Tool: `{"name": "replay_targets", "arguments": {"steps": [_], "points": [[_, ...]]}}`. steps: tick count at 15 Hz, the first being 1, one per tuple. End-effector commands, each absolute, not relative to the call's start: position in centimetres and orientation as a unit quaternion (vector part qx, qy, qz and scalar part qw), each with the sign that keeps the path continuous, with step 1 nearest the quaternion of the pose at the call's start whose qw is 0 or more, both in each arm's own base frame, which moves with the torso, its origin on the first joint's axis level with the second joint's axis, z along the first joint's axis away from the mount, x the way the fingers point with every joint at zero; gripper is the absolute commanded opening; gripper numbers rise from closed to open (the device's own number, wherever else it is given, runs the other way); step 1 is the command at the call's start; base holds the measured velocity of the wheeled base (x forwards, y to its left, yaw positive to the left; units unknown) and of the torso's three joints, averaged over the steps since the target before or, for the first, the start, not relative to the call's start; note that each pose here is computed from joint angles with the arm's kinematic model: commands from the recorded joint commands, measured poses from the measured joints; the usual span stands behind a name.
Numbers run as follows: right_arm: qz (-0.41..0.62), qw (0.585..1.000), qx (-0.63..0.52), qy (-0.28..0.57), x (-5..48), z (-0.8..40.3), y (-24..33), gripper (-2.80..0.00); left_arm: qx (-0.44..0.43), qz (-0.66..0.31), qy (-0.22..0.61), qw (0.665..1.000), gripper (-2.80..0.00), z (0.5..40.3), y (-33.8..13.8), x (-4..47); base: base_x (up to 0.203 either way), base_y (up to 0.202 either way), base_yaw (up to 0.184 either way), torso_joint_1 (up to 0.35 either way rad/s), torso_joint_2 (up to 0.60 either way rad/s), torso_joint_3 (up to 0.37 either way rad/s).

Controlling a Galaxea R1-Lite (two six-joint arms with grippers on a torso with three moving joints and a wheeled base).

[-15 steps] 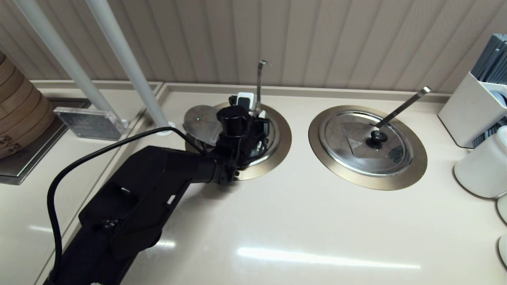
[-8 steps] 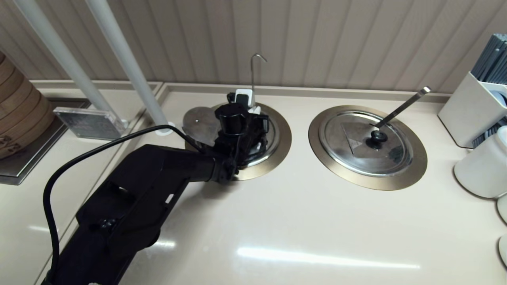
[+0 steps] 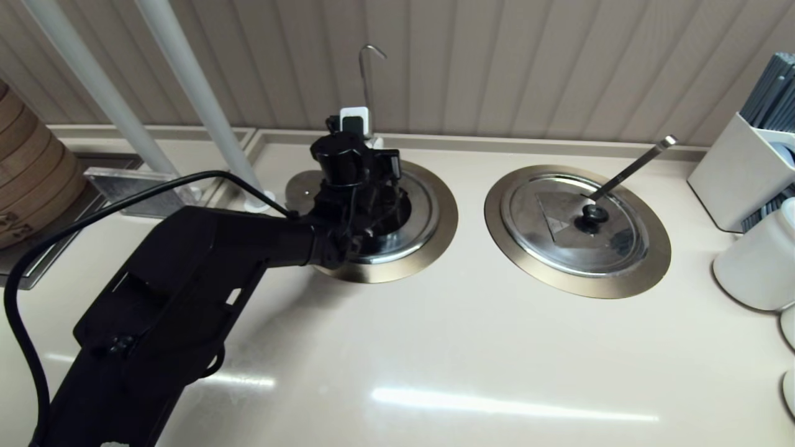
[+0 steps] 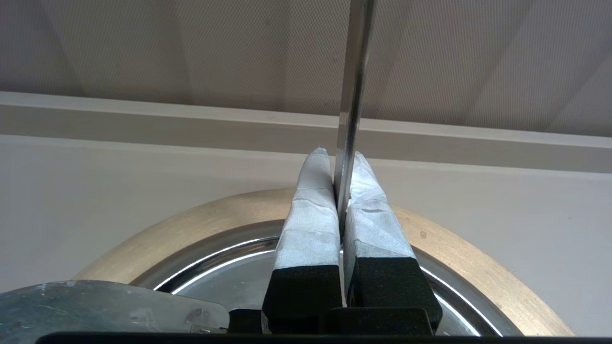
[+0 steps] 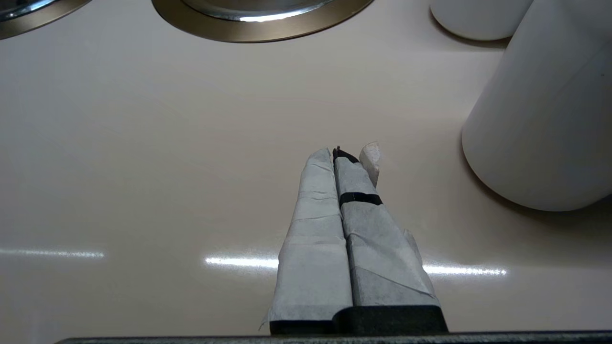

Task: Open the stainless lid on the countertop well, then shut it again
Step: Stir with a spoon

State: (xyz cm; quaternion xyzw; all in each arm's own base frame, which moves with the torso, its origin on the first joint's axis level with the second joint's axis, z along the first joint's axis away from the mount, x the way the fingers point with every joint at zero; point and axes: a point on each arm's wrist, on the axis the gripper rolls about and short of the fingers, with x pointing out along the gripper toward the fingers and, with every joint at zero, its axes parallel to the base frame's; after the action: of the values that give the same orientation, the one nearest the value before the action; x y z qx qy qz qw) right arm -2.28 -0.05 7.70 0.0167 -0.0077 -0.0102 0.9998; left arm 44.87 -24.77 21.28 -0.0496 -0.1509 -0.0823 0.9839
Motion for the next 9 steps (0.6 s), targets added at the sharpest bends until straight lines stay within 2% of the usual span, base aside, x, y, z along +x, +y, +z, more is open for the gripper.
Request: {"name": "replay_targets", "arguments": {"steps": [1,7,9], "points": [[-0.011,1.000,0.017,-0.005,-2.2,7.6,0.0,-2.80,-0.051,-0.079,-0.155,0.983,-2.80,22.3,-24.2,44.3,0.000,0.000,0.000,0.000,0.00,0.000],[-0.011,1.000,0.017,-0.006,-2.2,7.6,0.0,-2.80,-0.061,-0.090,-0.149,0.983,-2.80,23.0,-24.2,43.4,0.000,0.000,0.000,0.000,0.00,0.000],[-0.010,1.000,0.017,-0.006,-2.2,7.6,0.0,-2.80,-0.129,-0.113,-0.113,0.979,-2.80,23.8,-24.9,42.4,0.000,0.000,0.000,0.000,0.00,0.000]]}}
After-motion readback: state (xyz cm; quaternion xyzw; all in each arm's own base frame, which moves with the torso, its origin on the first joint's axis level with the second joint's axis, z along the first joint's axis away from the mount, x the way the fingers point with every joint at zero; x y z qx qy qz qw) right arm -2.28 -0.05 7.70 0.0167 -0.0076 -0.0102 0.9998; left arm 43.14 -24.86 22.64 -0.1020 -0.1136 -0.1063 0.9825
